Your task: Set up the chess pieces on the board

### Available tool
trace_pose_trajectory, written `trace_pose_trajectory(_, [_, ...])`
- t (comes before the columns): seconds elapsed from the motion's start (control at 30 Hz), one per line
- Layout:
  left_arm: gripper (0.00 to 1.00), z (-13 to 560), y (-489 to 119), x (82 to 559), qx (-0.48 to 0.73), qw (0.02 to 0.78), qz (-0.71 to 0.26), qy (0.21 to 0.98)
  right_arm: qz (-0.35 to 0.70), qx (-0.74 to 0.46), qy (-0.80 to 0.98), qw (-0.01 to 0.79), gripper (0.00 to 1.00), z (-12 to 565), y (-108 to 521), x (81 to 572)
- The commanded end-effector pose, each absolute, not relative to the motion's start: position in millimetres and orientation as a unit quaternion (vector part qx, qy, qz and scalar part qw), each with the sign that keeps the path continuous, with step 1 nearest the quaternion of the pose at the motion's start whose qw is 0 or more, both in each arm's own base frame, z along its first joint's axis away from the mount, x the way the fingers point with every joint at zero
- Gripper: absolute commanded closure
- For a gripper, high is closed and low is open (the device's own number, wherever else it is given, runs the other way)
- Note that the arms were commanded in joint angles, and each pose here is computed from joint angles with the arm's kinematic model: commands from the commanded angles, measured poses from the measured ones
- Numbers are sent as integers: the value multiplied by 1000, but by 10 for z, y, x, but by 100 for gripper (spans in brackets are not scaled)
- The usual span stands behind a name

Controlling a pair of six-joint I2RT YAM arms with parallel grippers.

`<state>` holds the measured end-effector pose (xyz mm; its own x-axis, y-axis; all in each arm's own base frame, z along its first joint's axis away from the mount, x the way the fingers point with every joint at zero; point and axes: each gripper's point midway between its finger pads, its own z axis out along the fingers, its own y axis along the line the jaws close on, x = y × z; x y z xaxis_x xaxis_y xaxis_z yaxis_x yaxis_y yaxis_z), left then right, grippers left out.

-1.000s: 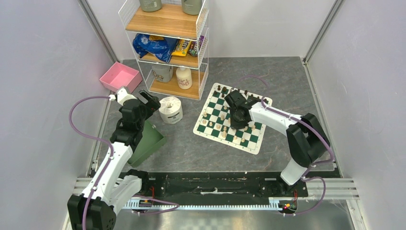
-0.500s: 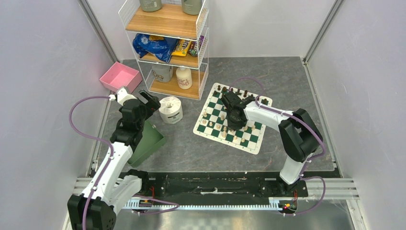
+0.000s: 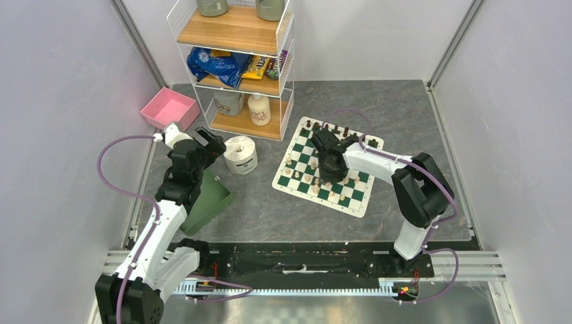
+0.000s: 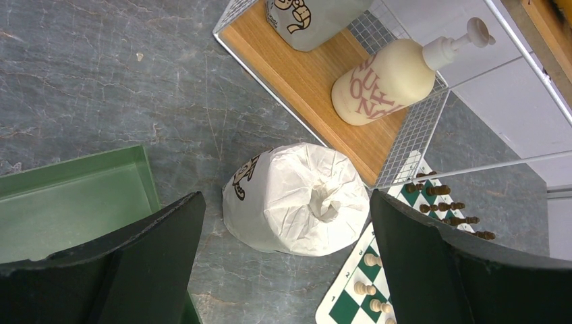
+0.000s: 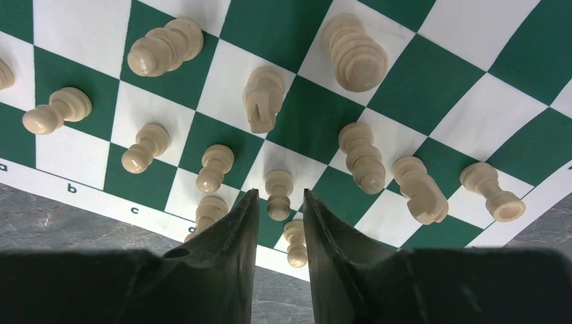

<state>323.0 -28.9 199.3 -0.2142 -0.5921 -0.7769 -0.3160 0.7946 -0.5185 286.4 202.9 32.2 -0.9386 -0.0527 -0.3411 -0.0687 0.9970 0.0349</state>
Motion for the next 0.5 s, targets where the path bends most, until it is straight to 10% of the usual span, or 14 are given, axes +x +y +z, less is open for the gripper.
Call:
trace_pose_trajectory(0.0, [0, 2044, -243, 3235, -295, 563, -119, 762, 43, -30, 975, 216, 61, 612, 2105, 2972])
trace_pose_trajectory(0.47, [0, 2043, -246, 3227, -298, 564, -124, 760, 78, -25, 975, 208, 54, 682, 2044, 2602])
